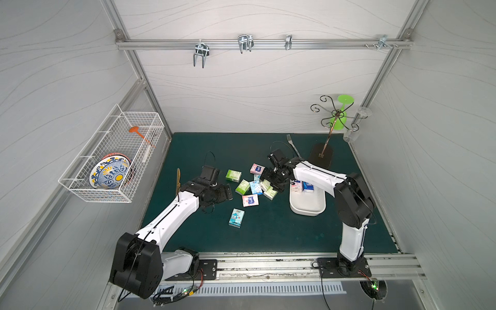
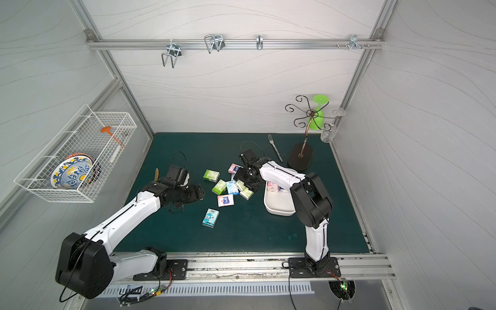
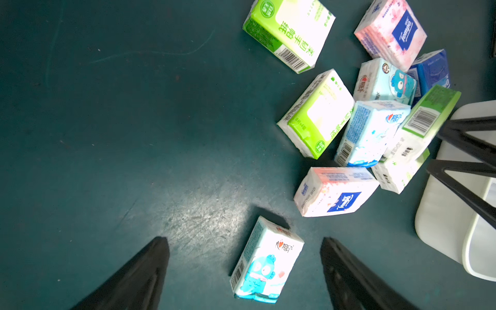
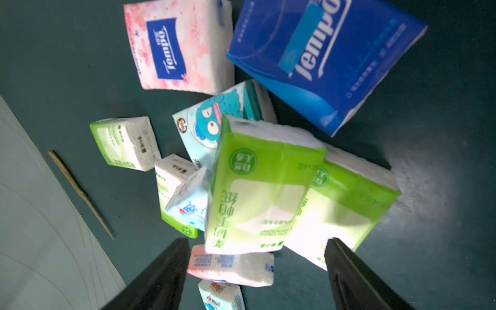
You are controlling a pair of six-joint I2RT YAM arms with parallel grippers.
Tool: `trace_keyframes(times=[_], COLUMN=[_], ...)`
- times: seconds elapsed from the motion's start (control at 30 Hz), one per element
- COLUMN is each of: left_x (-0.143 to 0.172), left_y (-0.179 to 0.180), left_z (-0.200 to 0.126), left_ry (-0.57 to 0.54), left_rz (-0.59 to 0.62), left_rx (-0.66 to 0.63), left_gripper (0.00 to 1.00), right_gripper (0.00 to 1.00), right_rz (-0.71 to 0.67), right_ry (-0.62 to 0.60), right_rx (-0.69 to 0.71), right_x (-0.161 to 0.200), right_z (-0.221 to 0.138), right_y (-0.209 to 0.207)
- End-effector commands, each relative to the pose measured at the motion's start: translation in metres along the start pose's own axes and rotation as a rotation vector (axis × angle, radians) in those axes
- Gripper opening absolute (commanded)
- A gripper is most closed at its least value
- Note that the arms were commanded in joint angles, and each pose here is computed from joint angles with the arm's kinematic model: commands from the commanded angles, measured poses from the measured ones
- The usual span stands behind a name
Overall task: Put the pocket tissues into the storage box
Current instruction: Pick up the pocket tissues from the center of the board.
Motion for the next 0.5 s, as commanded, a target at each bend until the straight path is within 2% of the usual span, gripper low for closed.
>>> trace_keyframes(times=[0.0,0.23,0.47], left_x=[-0.003,-0.006,-0.006], left_y=[0.004,0.006,0.007], left_z=[-0.002,0.003,0.004], left_ry=[-0.032,-0.055,-0.057], left_rz=[0.034,0.012,0.012], left_rx=[-0.024,-0.036,-0.042], left_gripper=[0.93,0.93,0.93], right_gripper=[0.82,0.74,0.45], right_rz=[0.024,0.018,-0.014], right_ry=[-0.001,0.008,-0.006], right_rx=[-0.004,-0.001,0.008], right_x=[-0.002,-0.006,-0.011], right_z=[0.009,0.030,0.033], right_y=[0.003,0.003,0.003])
Point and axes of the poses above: each gripper's point midway between its finger pads, its own z axis out along the fingers, its own y axis along the line the jaws close on, x = y × z, the point moved 2 cm from there along -z, back along the fingers, and after that the axes turned 10 degrees about z, right-handed, at the moved point
